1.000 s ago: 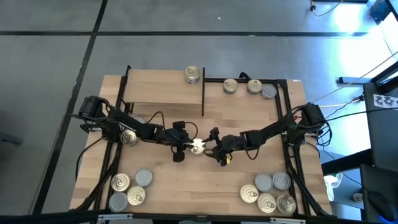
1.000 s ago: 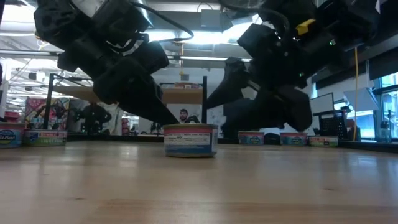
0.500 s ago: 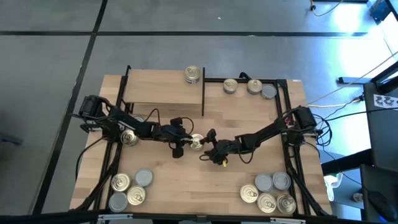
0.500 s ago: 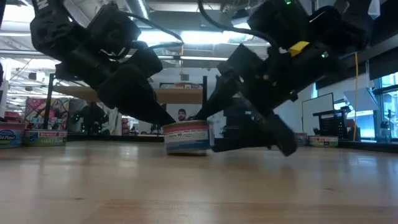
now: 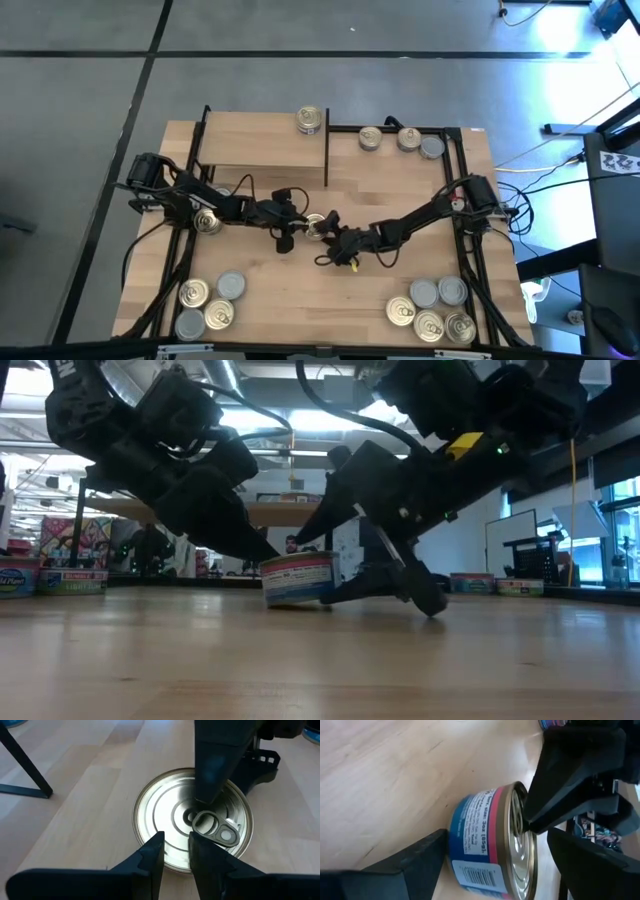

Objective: Stack canned seafood by type on shelf
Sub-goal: Stack the blue tuna can on top of the blue tuna can on the shelf

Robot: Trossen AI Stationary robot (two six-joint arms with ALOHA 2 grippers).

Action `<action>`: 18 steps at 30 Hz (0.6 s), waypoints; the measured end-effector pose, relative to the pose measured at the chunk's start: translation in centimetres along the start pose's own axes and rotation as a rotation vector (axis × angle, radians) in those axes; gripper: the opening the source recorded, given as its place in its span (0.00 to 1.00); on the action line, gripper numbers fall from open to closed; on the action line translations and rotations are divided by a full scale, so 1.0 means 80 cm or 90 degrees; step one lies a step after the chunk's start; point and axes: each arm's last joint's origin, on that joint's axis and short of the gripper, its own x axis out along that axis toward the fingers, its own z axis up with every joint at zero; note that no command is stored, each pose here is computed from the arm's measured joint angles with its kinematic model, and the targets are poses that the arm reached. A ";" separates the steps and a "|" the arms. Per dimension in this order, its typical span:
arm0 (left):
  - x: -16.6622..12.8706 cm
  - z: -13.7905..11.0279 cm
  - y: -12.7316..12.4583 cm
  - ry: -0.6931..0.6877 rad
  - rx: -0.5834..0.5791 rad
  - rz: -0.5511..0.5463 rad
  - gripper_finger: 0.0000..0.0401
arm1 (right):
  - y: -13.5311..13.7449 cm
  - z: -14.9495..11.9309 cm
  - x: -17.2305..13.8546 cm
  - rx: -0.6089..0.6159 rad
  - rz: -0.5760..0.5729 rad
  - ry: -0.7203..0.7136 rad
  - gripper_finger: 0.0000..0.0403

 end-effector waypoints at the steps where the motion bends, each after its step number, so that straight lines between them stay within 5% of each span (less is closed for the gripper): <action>1: 0.000 0.000 0.000 0.000 0.000 0.001 0.22 | -0.001 -0.001 0.001 -0.002 0.000 0.001 0.85; 18: 0.000 0.002 0.001 -0.009 -0.001 0.001 0.22 | -0.003 -0.033 0.012 -0.041 0.045 0.086 0.85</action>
